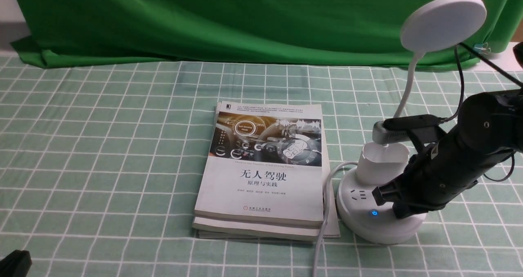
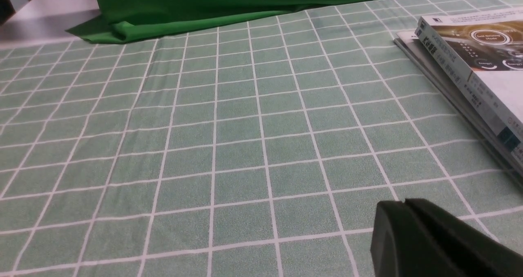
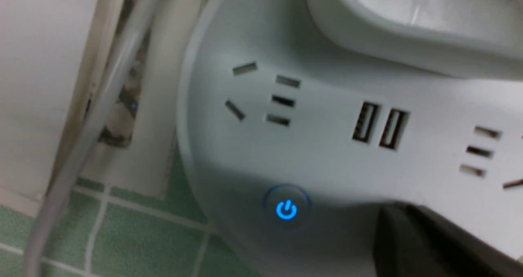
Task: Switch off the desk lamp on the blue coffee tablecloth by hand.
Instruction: 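Press the power button on the lamp base to turn the lamp off with the right gripper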
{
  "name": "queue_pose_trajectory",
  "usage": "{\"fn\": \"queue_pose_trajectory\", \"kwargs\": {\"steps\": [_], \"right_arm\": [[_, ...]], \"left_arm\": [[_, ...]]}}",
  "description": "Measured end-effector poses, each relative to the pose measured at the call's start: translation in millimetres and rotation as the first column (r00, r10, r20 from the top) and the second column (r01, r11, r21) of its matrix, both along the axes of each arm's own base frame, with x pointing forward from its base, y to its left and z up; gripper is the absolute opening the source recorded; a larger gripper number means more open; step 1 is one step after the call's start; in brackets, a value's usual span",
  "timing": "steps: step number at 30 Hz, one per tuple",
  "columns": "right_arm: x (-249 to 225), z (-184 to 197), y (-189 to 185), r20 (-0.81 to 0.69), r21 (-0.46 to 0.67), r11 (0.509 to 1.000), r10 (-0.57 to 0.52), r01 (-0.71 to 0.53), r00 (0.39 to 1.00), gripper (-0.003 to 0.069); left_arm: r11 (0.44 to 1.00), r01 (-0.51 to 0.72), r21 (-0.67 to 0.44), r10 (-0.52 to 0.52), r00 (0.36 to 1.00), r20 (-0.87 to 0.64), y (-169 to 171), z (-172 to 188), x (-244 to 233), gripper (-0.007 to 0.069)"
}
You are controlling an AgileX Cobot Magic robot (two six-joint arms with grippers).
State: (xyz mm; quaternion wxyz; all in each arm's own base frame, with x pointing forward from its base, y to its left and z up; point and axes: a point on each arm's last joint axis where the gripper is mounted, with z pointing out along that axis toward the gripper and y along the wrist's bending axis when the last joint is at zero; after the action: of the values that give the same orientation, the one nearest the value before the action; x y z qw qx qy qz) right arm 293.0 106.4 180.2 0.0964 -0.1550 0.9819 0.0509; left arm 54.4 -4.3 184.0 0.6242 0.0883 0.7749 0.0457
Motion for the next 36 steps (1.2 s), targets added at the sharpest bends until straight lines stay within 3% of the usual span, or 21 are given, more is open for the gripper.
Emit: {"fn": "queue_pose_trajectory", "kwargs": {"steps": [9,23,31,36], "right_arm": [[-11.0,38.0,-3.8,0.113,0.037,0.999,-0.001,-0.003,0.994,0.0033],[-1.3,-1.2,-1.8,-0.01,-0.021,1.0,0.013,-0.013,1.0,0.0033],[-1.5,2.5,-2.0,0.004,-0.019,1.0,0.015,-0.015,1.0,0.0034],[-8.0,26.7,-4.2,0.078,0.005,1.0,0.013,-0.013,0.997,0.0035]], "left_arm": [[1.0,0.0,0.0,0.0,1.0,0.0,0.0,0.0,0.0,0.0],[1.0,0.0,0.0,0.0,1.0,0.0,0.0,0.0,0.0,0.0],[1.0,0.0,0.0,0.0,1.0,0.0,0.0,0.0,0.0,0.0],[1.0,0.0,0.0,0.0,1.0,0.0,0.0,0.0,0.0,0.0]]}}
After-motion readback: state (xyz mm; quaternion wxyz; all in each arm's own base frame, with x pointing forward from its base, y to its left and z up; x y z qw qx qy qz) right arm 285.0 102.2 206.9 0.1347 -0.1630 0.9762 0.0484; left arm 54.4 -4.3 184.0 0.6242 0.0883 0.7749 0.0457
